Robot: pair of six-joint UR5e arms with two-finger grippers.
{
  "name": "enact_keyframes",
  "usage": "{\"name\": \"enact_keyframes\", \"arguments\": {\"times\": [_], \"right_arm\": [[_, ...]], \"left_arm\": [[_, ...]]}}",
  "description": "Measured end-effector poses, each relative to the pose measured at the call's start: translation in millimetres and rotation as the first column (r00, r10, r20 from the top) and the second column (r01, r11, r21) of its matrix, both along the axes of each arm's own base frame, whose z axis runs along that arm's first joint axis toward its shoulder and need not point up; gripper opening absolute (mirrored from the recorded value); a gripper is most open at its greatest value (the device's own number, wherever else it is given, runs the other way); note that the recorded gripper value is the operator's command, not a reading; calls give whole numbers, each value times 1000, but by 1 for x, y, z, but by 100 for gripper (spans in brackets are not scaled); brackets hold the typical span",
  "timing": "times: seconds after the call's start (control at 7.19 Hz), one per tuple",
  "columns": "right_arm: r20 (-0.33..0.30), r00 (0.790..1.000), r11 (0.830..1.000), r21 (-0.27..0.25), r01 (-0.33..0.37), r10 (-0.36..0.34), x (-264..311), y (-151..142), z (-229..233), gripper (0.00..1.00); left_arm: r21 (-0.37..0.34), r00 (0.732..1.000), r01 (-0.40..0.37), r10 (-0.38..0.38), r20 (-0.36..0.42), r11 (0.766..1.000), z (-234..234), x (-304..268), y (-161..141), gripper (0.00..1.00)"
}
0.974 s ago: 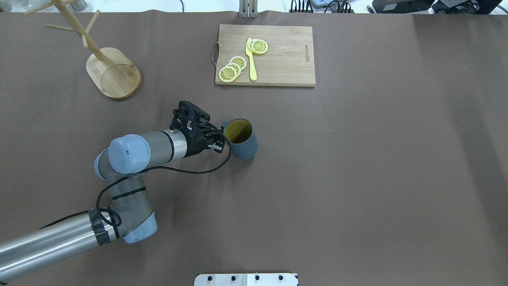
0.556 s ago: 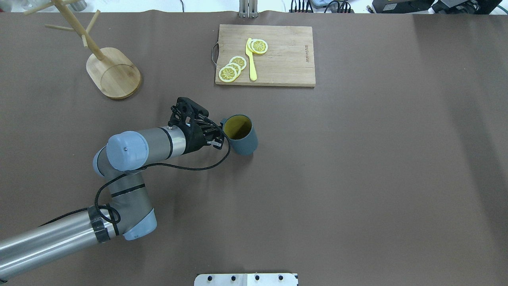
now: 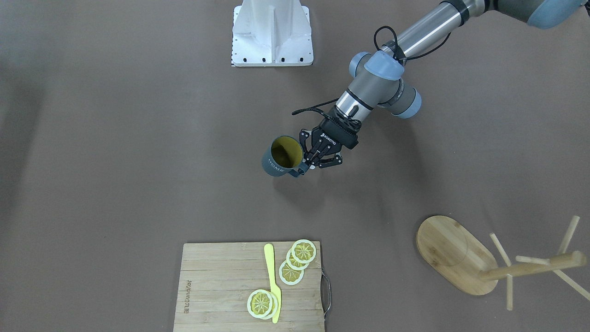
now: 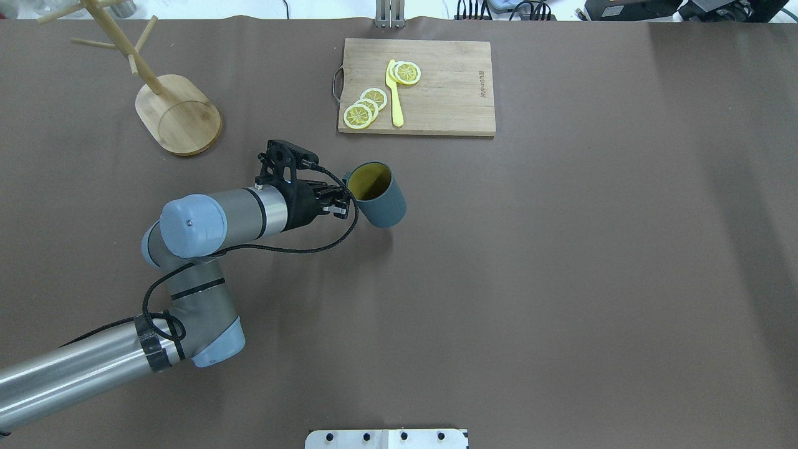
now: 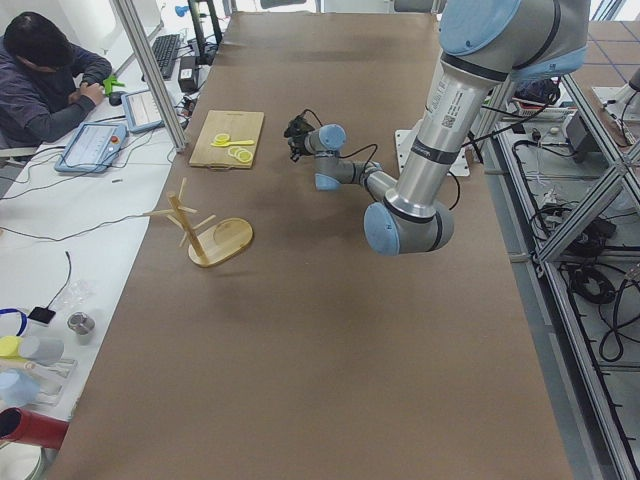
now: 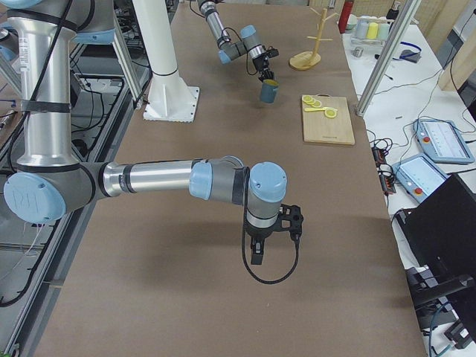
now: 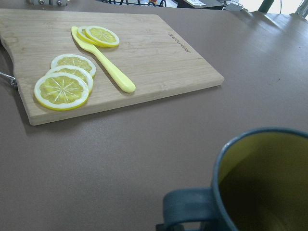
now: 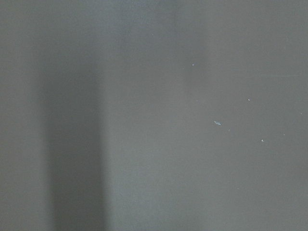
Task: Hang cup on storage rack
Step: 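Lift the mug by its handle with the left gripper toward the rack, then carry the mug with the left gripper up to the rack's top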
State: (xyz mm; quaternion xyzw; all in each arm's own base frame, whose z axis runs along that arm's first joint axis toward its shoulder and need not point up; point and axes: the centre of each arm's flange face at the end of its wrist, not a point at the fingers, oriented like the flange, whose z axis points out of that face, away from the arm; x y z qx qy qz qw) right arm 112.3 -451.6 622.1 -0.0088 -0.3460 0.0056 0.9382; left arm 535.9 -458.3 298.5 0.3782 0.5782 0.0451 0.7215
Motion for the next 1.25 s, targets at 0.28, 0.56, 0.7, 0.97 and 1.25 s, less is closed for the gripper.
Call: {"name": "enact_keyframes", "arguments": {"times": [0.28, 0.56, 0.7, 0.97, 1.25], "right_arm": [[0, 1000, 1000, -6, 0, 0, 0, 0, 3, 100], [1, 1000, 1000, -16, 3, -3, -1, 0, 8, 100], [-1, 1000, 1000, -13, 17, -17, -7, -2, 8, 100], [-12, 998, 998, 19, 65, -64, -28, -12, 13, 100], [-17, 996, 994, 50, 92, -92, -41, -21, 38, 100]], "left_arm": [[-78, 998, 20, -25, -63, 997, -7, -16, -12, 0], [-211, 989, -10, -22, -149, 978, -12, -33, -26, 0], [-282, 983, -40, -13, -185, 959, -11, -45, -35, 0], [-425, 965, -122, 7, -261, 897, -10, -79, -60, 0], [-518, 950, -162, -9, -312, 840, -10, -103, -76, 0]]}}
